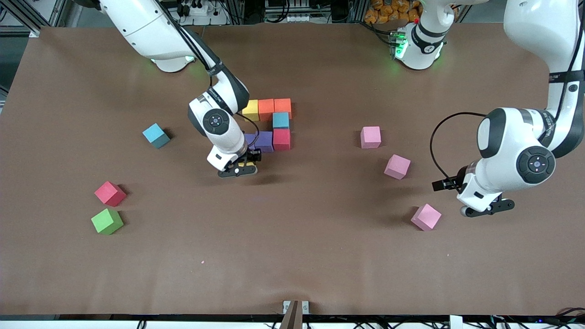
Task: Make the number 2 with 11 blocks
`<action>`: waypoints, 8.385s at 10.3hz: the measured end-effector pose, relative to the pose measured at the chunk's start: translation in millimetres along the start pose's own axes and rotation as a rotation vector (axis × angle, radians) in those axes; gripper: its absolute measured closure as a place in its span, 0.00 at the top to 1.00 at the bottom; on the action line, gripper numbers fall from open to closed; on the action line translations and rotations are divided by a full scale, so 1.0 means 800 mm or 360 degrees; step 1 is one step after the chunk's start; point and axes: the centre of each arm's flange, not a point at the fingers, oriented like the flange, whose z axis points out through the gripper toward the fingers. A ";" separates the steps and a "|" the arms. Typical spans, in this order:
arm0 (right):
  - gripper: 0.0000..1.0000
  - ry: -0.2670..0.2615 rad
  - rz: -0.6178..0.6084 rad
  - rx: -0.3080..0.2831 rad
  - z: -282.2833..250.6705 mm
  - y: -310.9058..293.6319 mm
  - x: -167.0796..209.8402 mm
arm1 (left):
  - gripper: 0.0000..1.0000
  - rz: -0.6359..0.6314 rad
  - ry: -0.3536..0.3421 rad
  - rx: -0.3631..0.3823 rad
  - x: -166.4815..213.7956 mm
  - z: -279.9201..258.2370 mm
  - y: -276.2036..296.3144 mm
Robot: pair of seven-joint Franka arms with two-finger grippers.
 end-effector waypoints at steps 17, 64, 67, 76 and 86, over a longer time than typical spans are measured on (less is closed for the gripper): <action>1.00 -0.0016 0.0155 -0.0010 -0.033 0.010 0.011 | 1.00 -0.0963 0.0140 -0.0198 0.053 0.090 0.046; 0.53 0.0031 -0.0495 -0.0042 -0.093 0.273 0.236 | 0.63 -0.1504 0.0148 -0.0291 0.034 -0.009 0.103; 0.53 -0.0014 -0.0136 0.0051 -0.077 0.149 0.211 | 0.63 -0.1542 0.0144 -0.0295 0.032 -0.009 0.107; 0.53 -0.0040 0.0220 0.0037 -0.018 0.050 0.137 | 0.63 -0.1784 0.0063 -0.0261 -0.014 0.002 0.188; 0.53 -0.0065 0.0156 0.0020 0.000 0.021 0.097 | 0.63 -0.1866 0.0038 -0.0238 -0.029 0.015 0.213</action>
